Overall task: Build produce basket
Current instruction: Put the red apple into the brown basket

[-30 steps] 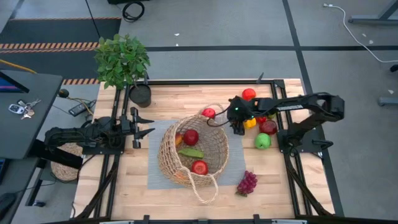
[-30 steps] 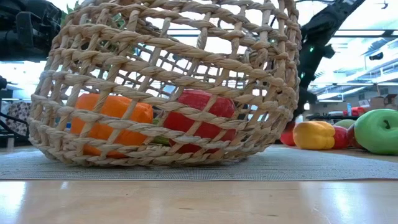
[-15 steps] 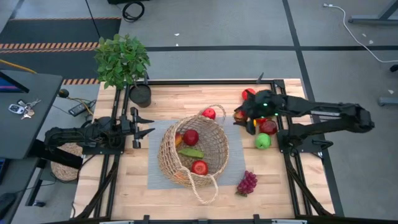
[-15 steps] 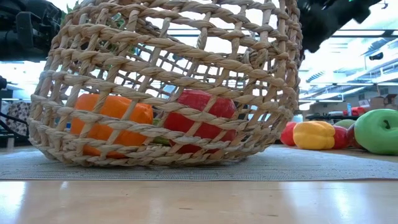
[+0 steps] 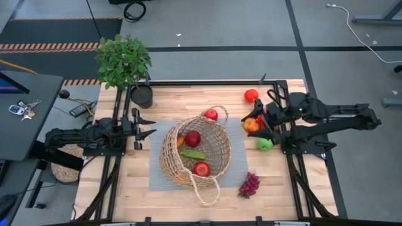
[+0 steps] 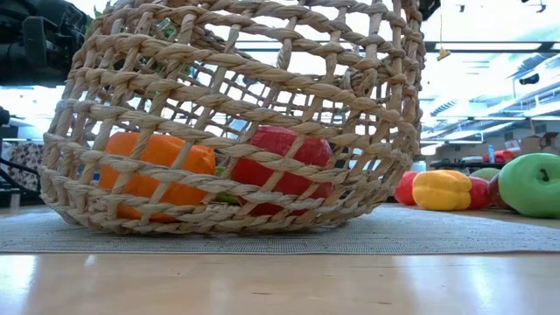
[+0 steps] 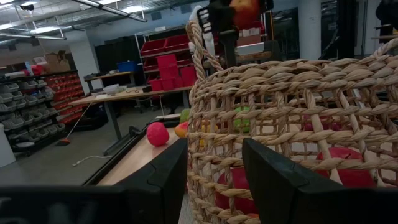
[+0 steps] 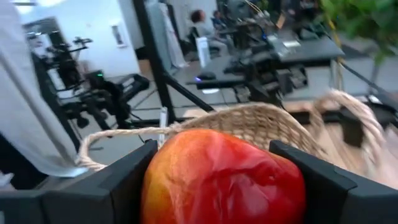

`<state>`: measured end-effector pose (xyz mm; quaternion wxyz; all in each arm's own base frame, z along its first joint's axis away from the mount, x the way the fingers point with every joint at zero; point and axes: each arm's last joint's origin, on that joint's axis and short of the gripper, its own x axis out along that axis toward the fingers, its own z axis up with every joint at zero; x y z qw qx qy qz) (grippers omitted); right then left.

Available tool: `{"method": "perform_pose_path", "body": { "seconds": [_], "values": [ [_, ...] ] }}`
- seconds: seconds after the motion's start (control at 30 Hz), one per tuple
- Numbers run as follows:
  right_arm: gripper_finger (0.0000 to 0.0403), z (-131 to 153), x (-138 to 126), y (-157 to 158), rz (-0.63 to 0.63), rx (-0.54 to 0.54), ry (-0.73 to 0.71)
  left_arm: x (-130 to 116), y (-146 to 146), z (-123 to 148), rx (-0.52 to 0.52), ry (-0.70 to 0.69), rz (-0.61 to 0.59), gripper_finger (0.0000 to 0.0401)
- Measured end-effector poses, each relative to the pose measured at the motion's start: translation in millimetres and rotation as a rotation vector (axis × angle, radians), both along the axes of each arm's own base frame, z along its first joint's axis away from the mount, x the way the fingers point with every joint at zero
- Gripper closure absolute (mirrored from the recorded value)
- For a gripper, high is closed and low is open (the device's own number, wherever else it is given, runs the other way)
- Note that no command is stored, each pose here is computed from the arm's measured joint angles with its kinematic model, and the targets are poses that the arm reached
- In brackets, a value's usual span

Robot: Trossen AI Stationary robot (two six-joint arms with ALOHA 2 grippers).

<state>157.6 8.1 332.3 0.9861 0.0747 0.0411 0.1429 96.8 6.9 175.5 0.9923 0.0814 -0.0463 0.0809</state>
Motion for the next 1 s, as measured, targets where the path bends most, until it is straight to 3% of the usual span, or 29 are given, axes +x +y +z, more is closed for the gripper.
{"method": "perform_pose_path", "body": {
  "seconds": [0.13,0.43,0.57,0.83,1.0],
  "values": [
    [0.0096,0,-1,11,-0.002,-0.181,-0.054,0,0,0,0.0,0.0,0.0,0.0241],
    [0.0096,0,-5,37,-0.016,-0.897,-0.227,0,0,0,0.0,0.0,0.0,0.0241],
    [0.0096,0,-9,45,-0.058,-1.157,-0.253,0,0,0,0.0,0.0,0.0,0.0241],
    [0.0096,-7,-7,60,-0.181,-1.485,-0.133,0,0,0,0.0,0.0,0.0,0.0241],
    [0.0096,-13,-2,70,-0.187,-1.564,-0.077,0,0,0,0.0,0.0,0.0,0.0241]
  ]
}}
